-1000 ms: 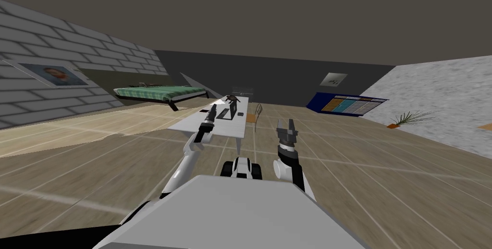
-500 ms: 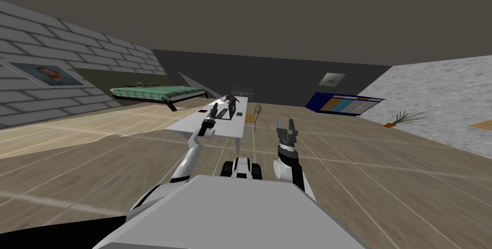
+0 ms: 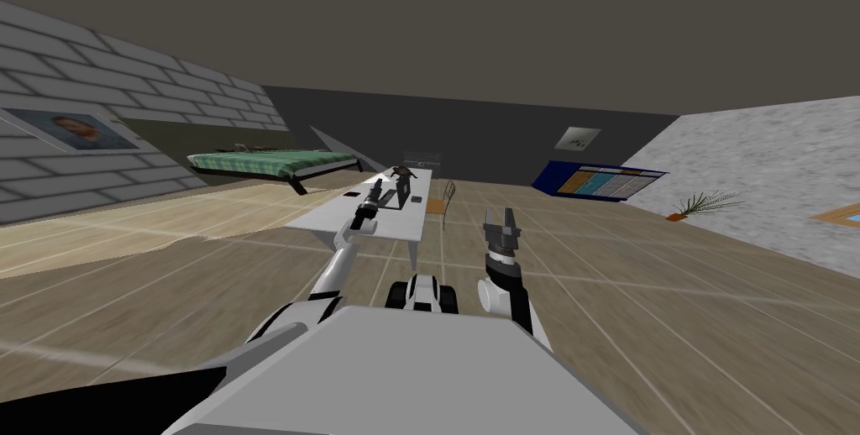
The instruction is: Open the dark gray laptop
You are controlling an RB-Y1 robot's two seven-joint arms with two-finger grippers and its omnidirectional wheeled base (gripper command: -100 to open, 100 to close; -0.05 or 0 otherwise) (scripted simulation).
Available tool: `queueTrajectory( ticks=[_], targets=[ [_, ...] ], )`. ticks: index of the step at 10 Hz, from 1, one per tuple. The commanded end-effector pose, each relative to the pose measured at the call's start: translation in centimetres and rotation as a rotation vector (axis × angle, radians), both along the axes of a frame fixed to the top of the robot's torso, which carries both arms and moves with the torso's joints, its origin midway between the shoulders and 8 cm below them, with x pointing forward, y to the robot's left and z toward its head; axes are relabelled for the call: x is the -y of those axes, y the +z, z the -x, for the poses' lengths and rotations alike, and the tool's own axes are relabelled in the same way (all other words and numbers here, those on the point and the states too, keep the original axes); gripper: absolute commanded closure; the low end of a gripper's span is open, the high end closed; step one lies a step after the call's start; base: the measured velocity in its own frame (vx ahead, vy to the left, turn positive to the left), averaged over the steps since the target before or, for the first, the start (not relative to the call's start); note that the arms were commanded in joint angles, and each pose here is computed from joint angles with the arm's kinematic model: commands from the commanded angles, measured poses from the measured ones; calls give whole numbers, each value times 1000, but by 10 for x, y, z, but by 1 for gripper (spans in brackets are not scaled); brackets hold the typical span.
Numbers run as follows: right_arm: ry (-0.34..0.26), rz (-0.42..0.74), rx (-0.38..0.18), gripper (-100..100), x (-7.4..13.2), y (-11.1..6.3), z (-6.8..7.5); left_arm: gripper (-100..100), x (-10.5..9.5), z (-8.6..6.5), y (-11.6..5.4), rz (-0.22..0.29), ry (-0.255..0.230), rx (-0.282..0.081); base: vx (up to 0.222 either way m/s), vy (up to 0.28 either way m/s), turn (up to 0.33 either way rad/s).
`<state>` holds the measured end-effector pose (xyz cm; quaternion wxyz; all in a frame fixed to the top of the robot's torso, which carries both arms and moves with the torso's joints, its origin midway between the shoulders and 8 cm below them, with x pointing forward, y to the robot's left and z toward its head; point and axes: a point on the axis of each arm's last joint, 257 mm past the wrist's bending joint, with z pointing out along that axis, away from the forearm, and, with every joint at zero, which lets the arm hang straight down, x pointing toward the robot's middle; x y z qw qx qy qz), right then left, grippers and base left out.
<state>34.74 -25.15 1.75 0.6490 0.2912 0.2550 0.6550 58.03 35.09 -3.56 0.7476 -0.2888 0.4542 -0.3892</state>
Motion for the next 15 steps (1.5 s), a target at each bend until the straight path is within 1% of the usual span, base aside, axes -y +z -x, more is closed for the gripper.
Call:
queueTrajectory(
  ticks=[1, 2, 3, 4, 5, 6, 7, 8, 9, 10, 11, 12, 14, 15],
  targets=[
    [0, 0, 0, 0, 0, 0, 0, -100, -14, -24, -6, -7, 39, -56, -11, -68, -23],
    [0, 0, 0, 0, 0, 0, 0, -100, -15, -27, -13, -3, 41, -71, -4, -53, -6],
    [0, 0, 0, 0, 0, 0, 0, -100, -20, -37, -8, -8, 55, -83, -11, -63, -8],
    [0, 0, 0, 0, 0, 0, 0, -100, -22, -39, -18, -4, 58, -103, -10, -53, -9],
    [0, 0, 0, 0, 0, 0, 0, -100, -27, -49, -17, -7, 73, -122, -14, -57, -9],
    [0, 0, 0, 0, 0, 0, 0, -100, -29, -50, -24, -4, 75, -136, -9, -43, -4],
    [0, 0, 0, 0, 0, 0, 0, -100, -34, -59, -20, -8, 90, -151, -8, -53, -7],
    [0, 0, 0, 0, 0, 0, 0, -100, -36, -60, -29, -5, 92, -168, -8, -51, -6],
    [0, 0, 0, 0, 0, 0, 0, -100, -41, -69, -25, -8, 106, -184, -12, -60, -4],
    [0, 0, 0, 0, 0, 0, 0, -100, -43, -70, -34, -5, 108, -200, -11, -54, -6],
    [0, 0, 0, 0, 0, 0, 0, -100, -48, -78, -30, -8, 122, -216, -11, -64, -5],
    [0, 0, 0, 0, 0, 0, 0, -100, -49, -78, -39, -5, 124, -232, -11, -56, -2],
    [0, 0, 0, 0, 0, 0, 0, -100, -61, -92, -38, -9, 151, -274, -17, -73, -8],
    [0, 0, 0, 0, 0, 0, 0, -100, -63, -93, -46, -5, 153, -291, -17, -69, -1]
  ],
)
